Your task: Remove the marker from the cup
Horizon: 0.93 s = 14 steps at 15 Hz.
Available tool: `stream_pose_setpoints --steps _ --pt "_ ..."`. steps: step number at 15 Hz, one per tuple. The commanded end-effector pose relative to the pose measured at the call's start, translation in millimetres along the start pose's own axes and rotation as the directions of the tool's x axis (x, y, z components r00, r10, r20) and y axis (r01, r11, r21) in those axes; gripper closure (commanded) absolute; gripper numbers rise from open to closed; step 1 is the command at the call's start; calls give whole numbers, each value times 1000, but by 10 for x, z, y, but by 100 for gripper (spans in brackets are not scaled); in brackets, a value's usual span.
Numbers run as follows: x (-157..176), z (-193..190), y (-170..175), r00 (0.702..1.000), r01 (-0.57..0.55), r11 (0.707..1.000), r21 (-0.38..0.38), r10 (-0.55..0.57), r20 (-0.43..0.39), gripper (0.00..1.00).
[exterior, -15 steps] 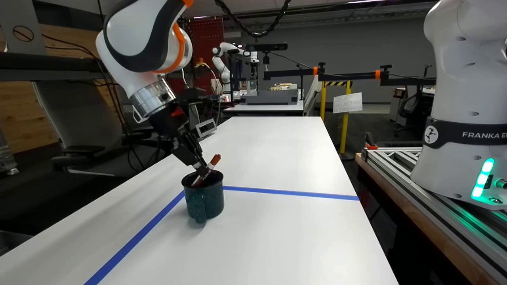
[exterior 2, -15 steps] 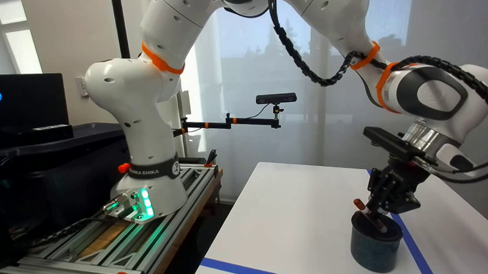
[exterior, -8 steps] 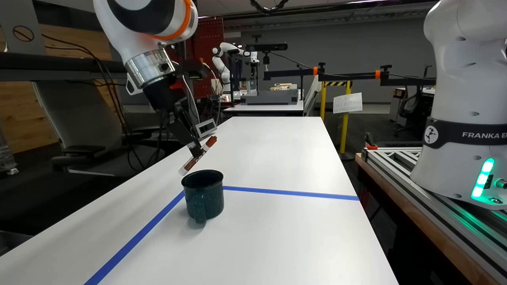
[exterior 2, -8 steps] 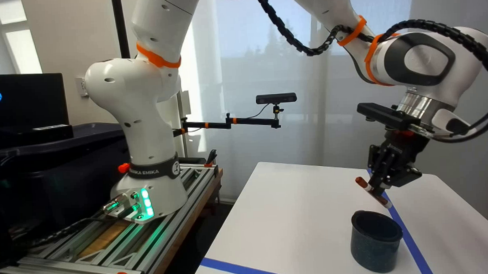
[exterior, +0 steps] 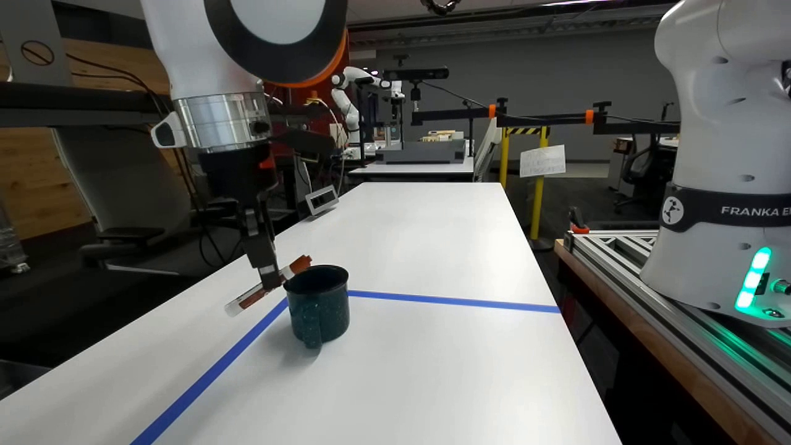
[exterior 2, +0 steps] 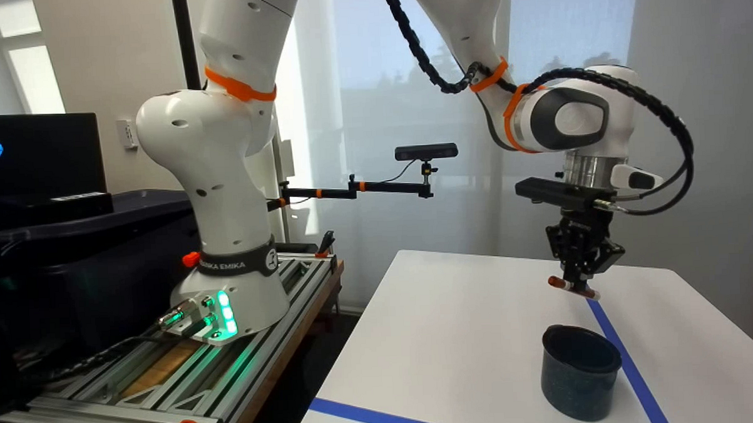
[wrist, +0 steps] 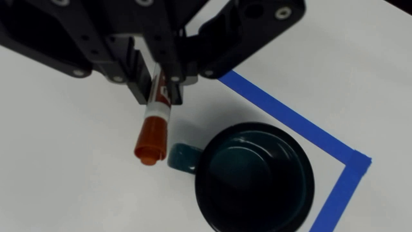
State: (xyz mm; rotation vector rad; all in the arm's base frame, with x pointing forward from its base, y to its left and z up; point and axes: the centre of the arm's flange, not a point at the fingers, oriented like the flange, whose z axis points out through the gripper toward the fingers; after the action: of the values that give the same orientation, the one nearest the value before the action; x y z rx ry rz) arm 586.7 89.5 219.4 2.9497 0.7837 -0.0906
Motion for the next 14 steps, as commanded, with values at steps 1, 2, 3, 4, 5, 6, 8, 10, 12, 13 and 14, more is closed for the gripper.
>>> stream_pose_setpoints --steps 1,2,3,4,5,6,8,10,12,13,14 --pt "-59 133 -226 993 59 997 -44 -63 -98 95" --pt "-42 183 -249 989 67 997 -35 -71 -127 95" --pt "-7 274 -257 986 66 997 -32 -70 -154 95" --pt "8 332 -263 981 68 997 -23 -71 -180 95" --pt "42 442 -253 977 70 997 -13 -72 -203 95" --pt "64 517 -247 972 77 997 -5 -76 -222 95" --pt "95 689 -247 965 106 994 17 -98 -245 95" --pt "115 844 -266 958 134 991 27 -122 -259 95" --pt "134 977 -286 953 155 987 29 -142 -267 95" --pt "135 1022 -294 952 165 986 35 -150 -265 95" --pt "142 1073 -292 952 172 985 32 -158 -263 95"
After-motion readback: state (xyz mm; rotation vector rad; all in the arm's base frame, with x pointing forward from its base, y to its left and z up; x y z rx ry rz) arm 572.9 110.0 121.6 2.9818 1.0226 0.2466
